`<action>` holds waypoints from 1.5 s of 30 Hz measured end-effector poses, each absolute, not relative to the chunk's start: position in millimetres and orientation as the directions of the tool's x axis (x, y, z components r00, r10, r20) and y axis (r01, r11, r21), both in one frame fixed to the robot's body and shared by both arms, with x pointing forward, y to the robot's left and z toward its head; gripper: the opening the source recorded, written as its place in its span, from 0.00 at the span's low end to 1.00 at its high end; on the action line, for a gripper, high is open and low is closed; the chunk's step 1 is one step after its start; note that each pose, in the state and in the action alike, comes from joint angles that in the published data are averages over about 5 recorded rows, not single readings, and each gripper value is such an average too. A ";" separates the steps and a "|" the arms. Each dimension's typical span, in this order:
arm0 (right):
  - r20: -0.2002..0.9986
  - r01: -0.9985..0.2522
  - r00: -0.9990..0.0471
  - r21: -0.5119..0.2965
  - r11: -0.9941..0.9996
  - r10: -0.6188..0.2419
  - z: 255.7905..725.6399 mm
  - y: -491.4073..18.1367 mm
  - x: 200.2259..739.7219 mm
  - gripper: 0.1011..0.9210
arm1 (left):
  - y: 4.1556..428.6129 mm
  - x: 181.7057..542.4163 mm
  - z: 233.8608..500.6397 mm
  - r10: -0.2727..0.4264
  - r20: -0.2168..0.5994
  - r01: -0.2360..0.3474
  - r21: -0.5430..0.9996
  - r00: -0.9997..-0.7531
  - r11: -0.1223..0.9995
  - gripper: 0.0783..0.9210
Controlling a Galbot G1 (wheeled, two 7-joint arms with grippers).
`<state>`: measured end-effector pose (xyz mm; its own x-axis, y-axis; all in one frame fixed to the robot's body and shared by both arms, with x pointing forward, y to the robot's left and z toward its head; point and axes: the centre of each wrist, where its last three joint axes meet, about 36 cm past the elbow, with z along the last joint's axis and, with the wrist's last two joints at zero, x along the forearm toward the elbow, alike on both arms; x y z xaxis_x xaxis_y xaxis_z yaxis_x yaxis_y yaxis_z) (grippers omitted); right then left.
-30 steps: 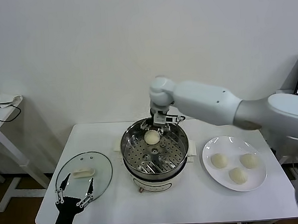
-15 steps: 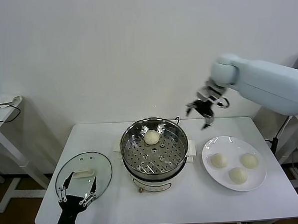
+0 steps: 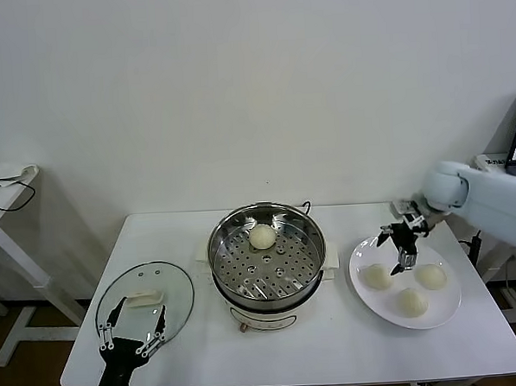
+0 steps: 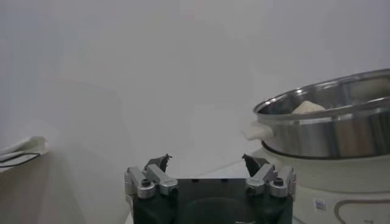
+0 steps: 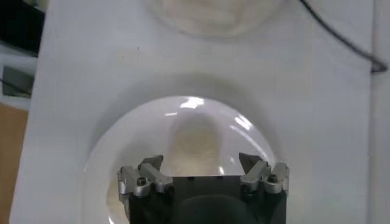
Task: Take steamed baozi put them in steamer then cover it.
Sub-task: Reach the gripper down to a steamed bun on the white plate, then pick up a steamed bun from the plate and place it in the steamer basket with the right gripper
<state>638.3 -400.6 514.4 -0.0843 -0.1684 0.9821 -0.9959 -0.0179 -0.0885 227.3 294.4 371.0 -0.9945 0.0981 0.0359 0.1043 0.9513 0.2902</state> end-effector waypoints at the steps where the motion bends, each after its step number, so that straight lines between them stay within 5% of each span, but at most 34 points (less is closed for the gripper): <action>1: 0.982 -0.996 -0.085 -0.088 -0.009 -0.167 509.7 -401.8 637.6 0.88 | 294.9 227.1 370.7 0.097 0.036 0.103 0.291 -0.995 0.951 0.88; 17: 0.980 -0.994 -0.104 -0.096 0.058 -0.170 460.0 -399.3 634.9 0.88 | 298.7 227.6 368.4 0.085 0.037 0.092 0.295 -0.996 0.951 0.88; 30: 0.979 -0.994 -0.106 -0.098 0.058 -0.173 460.0 -392.5 635.3 0.71 | 302.0 230.0 367.4 0.073 0.034 0.080 0.294 -0.997 0.952 0.88; 37: 0.978 -0.994 -0.106 -0.104 0.022 -0.178 494.2 -385.2 645.9 0.68 | 301.4 231.0 370.9 0.082 0.028 0.087 0.298 -0.996 0.951 0.88; 45: 0.975 -0.988 -0.111 -0.130 -0.086 -0.193 602.2 -342.4 678.5 0.67 | 299.2 235.2 374.5 0.097 0.018 0.098 0.300 -0.995 0.949 0.88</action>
<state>678.5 -342.4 602.2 -0.1113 -0.1926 0.9749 -0.9878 -0.0862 -0.1298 235.2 299.2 374.5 -0.9951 0.0974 0.0177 0.0982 0.9487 0.3005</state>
